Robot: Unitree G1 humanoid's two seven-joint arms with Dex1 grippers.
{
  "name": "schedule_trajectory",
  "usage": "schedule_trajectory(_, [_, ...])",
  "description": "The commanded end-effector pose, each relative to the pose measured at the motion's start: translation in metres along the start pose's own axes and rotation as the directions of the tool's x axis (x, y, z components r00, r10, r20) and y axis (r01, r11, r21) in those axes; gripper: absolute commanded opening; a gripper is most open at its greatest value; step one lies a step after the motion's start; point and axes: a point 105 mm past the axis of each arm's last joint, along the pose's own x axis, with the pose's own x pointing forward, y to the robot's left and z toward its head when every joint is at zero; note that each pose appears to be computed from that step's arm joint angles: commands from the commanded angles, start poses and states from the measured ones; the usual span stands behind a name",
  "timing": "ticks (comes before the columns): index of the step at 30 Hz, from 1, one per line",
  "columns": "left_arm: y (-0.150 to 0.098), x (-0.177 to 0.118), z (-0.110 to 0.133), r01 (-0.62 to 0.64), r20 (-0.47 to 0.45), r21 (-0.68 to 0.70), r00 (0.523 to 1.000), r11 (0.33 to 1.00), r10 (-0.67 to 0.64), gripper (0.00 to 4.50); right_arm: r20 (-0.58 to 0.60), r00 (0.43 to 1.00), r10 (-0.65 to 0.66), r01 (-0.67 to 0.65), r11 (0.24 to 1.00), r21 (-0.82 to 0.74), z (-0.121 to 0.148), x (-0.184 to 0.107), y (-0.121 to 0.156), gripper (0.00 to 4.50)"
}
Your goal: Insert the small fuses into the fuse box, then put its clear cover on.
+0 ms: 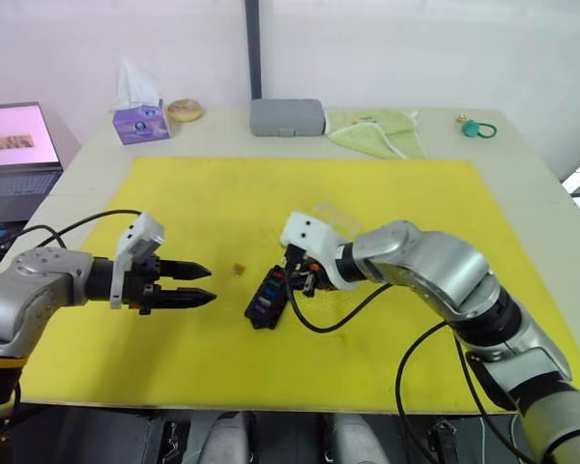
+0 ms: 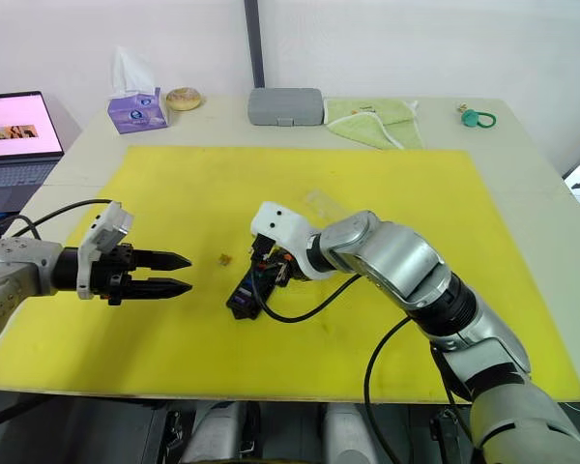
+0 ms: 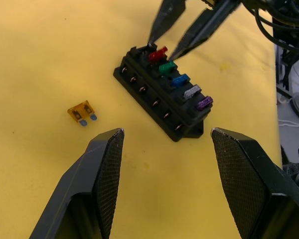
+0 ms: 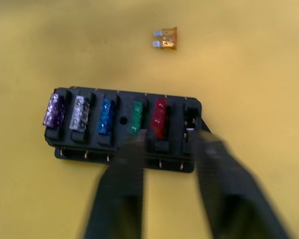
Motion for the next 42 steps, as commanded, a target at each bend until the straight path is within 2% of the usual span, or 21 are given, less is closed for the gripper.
schedule_trajectory(1, [0.000,-0.006,0.010,-0.018,0.026,0.037,1.000,0.999,0.017,2.93,0.044,0.999,0.017,-0.016,1.000,-0.017,0.012,-0.005,0.006,2.47])
schedule_trajectory(7, [0.003,-0.009,0.009,-0.031,0.025,0.035,0.999,0.999,0.030,2.93,0.082,0.997,0.006,-0.006,1.000,-0.006,0.018,-0.014,0.003,2.47])
schedule_trajectory(14, [0.005,-0.011,0.008,-0.034,0.023,0.030,0.999,0.999,0.033,2.93,0.087,0.995,0.038,-0.038,0.999,-0.001,0.010,-0.026,0.004,2.47])
schedule_trajectory(17, [0.008,-0.014,0.010,-0.037,0.018,0.034,0.999,0.999,0.036,2.93,0.180,0.984,0.010,-0.007,1.000,-0.016,0.019,-0.030,0.000,2.47])
schedule_trajectory(20, [0.010,-0.020,0.010,-0.041,0.001,0.039,0.999,0.998,0.041,2.93,0.277,0.960,-0.030,0.039,0.999,-0.027,0.032,-0.030,-0.005,1.63])
schedule_trajectory(23, [0.015,-0.028,0.008,-0.055,-0.025,0.051,0.998,0.997,0.057,2.93,0.326,0.945,-0.033,0.047,0.998,-0.035,0.037,-0.027,-0.003,0.26])
schedule_trajectory(24, [0.016,-0.030,0.009,-0.056,-0.026,0.053,0.998,0.997,0.057,2.93,0.334,0.942,-0.033,0.049,0.998,-0.039,0.036,-0.025,-0.001,0.07])
schedule_trajectory(33, [0.013,-0.028,0.011,-0.033,-0.031,0.055,0.999,0.998,0.035,2.93,0.317,0.947,-0.049,0.063,0.997,-0.033,0.017,-0.005,0.009,0.07])
schedule_trajectory(42, [0.014,-0.025,0.009,-0.032,-0.026,0.048,0.999,0.998,0.033,2.93,0.304,0.952,-0.040,0.056,0.997,-0.043,0.011,-0.003,0.012,0.07])
